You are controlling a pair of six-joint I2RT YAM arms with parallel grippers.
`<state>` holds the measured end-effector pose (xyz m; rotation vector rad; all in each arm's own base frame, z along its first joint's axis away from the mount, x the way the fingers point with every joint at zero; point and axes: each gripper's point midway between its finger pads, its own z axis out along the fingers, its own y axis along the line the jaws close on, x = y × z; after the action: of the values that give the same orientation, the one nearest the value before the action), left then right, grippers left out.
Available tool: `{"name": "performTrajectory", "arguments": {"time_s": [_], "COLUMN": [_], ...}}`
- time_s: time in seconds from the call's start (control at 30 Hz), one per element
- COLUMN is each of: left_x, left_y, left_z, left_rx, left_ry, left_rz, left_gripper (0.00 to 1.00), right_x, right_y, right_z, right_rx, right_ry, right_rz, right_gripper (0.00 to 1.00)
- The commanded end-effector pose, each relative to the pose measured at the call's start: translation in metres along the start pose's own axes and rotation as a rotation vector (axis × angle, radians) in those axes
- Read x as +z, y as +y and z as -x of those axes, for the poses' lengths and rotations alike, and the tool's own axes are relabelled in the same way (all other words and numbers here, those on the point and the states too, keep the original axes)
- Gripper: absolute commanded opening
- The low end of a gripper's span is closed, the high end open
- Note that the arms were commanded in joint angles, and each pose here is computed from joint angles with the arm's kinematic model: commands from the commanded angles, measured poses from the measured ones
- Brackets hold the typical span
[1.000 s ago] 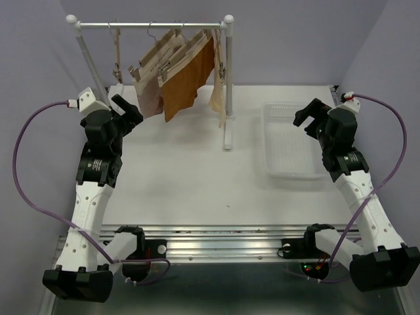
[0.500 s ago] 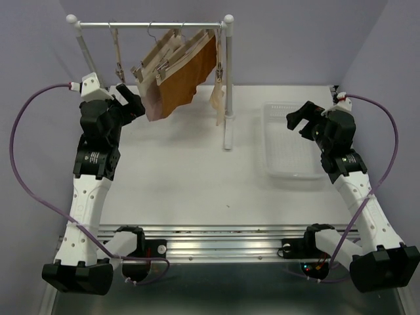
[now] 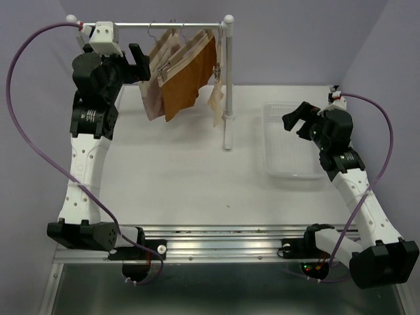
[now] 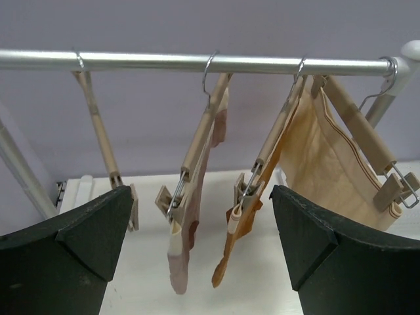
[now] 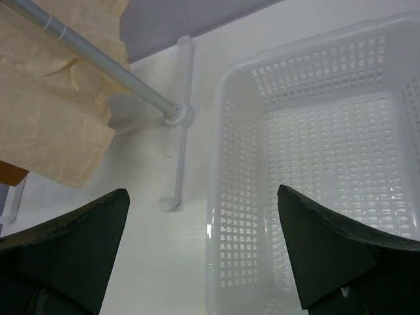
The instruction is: Remove the underwear clipped to the hanger
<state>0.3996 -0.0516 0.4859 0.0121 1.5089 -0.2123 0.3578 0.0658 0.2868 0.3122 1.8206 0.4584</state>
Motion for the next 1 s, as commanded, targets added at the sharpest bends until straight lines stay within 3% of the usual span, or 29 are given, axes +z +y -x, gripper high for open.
{"name": "performTrajectory", "arguments": {"time_s": [0.0,0.43,0.97], "left_x": [0.023,0.09,0.138], "left_y": [-0.015,-0.016,0.006], "left_z": [0.012,-0.005,-0.041], "left_rx": [0.102,0.07,0.083], "left_ry": [0.011,0.119,0.167], "left_rz": [-0.119,-0.172,-0.097], "left_gripper": [0.99,0.99,0.99], "right_x": [0.003,0.01,0.019], "right_y": [0.01,0.011,0.007], "right_z": [0.014,0.007,0.0], "right_rx": [-0.019,-0.023,-0.033], "right_ry": [-0.041,-0.009,0.022], "right_rz": [0.046,0.059,0.045], "right_gripper": [1.0,1.0,1.0]}}
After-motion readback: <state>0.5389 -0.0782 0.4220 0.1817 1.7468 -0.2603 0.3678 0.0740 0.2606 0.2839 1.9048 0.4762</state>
